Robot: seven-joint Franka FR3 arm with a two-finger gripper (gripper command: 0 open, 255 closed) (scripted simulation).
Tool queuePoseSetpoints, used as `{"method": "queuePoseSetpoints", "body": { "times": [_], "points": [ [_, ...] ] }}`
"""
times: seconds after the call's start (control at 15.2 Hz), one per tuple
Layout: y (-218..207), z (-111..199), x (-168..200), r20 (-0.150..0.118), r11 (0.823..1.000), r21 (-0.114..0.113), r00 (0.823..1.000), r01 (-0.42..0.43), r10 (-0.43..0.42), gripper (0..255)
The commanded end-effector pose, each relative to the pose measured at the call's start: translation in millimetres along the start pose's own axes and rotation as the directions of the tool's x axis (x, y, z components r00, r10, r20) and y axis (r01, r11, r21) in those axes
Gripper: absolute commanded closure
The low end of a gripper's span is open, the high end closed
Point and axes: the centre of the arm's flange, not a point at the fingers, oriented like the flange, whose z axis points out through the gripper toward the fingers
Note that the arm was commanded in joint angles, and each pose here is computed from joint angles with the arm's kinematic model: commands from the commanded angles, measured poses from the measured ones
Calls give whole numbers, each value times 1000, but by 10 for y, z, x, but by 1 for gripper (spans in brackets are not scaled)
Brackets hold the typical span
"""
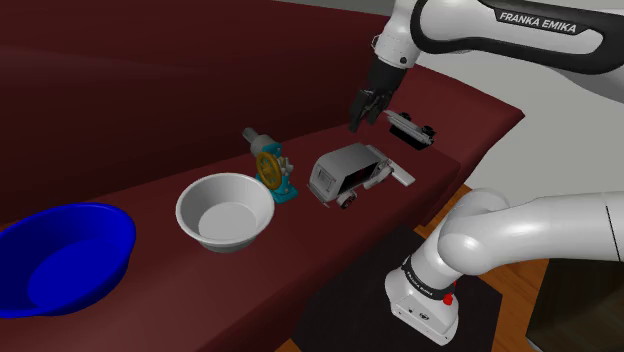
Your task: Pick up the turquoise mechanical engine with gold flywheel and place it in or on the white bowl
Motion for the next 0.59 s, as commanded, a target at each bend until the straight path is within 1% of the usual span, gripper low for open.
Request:
{"method": "queuePoseSetpoints", "body": {
  "times": [0.0,0.13,0.26,0.4,0.53],
  "points": [
    [0,0,0,0,1000,0,1000,0,0,0],
    [-210,107,154,9,998,-8,998,-65,65,0],
    [-409,217,319,18,991,-17,991,-129,130,0],
    [-596,330,496,27,981,-27,981,-193,194,0],
    [-770,446,684,34,966,-37,966,-256,258,0]
  ]
}}
